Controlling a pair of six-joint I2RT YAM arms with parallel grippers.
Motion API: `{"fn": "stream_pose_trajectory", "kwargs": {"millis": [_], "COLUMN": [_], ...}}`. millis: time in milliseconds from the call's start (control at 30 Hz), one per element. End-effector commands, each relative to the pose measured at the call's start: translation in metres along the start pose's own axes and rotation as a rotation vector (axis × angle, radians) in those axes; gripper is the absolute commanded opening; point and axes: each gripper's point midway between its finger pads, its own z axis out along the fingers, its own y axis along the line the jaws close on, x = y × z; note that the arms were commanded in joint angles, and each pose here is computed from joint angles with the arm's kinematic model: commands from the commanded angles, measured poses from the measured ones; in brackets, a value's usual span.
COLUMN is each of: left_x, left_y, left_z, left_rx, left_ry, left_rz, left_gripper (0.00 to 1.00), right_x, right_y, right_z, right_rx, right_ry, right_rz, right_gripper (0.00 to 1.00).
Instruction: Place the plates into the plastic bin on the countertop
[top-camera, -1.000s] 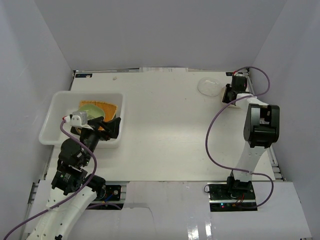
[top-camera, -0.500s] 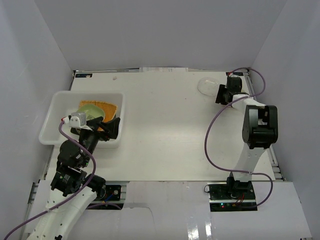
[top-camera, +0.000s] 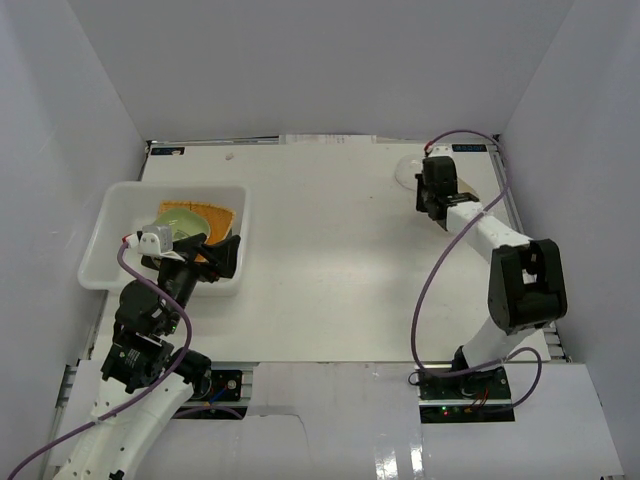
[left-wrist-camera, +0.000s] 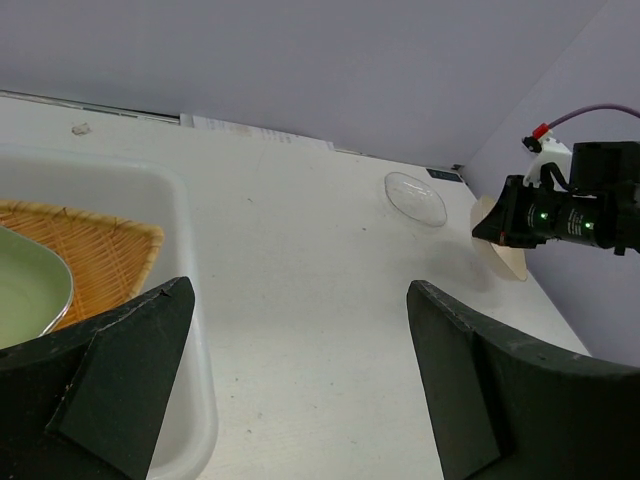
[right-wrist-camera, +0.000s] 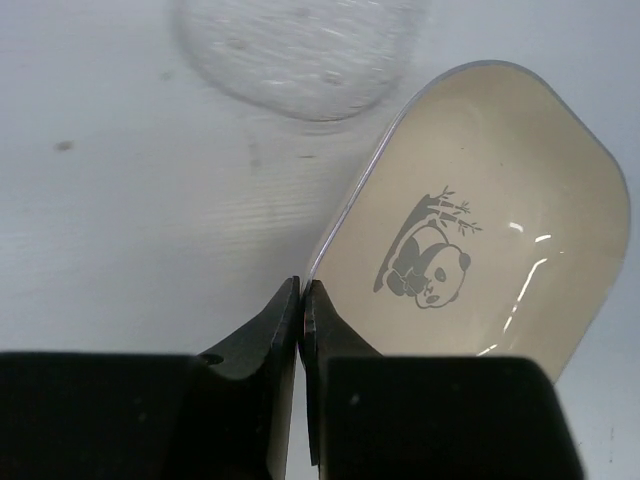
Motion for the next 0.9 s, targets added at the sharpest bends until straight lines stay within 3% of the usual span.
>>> {"fn": "stream_pose_trajectory", "kwargs": {"millis": [0,33,233,433,633,700,733,767,867], "left_x": [-0.007,-0.011,-0.065,-0.169,-0.211,-0.211,-0.212,-0.209,-0.204], "left_y": [0.003,0.005,-0.003,-0.031,-0.043,-0.041,-0.041,-0.040,-0.038], "left_z": [0.000,0.000,-0.015,-0.062,-0.100,-0.104,-0.107,-0.107,-0.104], "left_rx": [-0.026,-0.037,-0.042,0.029,0.090,0.081,0.080,0.073,0.059], "left_ry": [-0.022,-0.035,-0.197,-0.471,-0.616,-0.616,-0.621,-0.607,-0.577], "left_rz": [0.001,-0.001,-0.071,-0.110,-0.137,-0.138,-0.136,-0.133,-0.125], "left_gripper": [0.98,0.98,0.98,0.98,0.98,0.98,0.98,0.98,0.98], "right_x": [-0.040,-0.036,-0.067,-0.059,-0.042,-0.041,-0.018,-0.034,-0.015], "right_y": [0.073,0.118,0.290,0.429,0.520,0.539,0.558,0.565,0.591], "right_z": [-0.054,-0.076,-0.204,-0.290,-0.326,-0.330,-0.318,-0.336,-0.334], "right_rx": [-0.176,-0.272,-0.673,-0.985,-1.214,-1.220,-1.217,-1.224,-1.214], "right_ry": [-0.183,-0.203,-0.442,-0.635,-0.740,-0.762,-0.735,-0.797,-0.821], "right_rz": [-0.041,-0.097,-0.292,-0.490,-0.609,-0.628,-0.662,-0.640,-0.664], "right_gripper": [0.08,0.08,0.08,0.08,0.08,0.08,0.08,0.08,0.08]}}
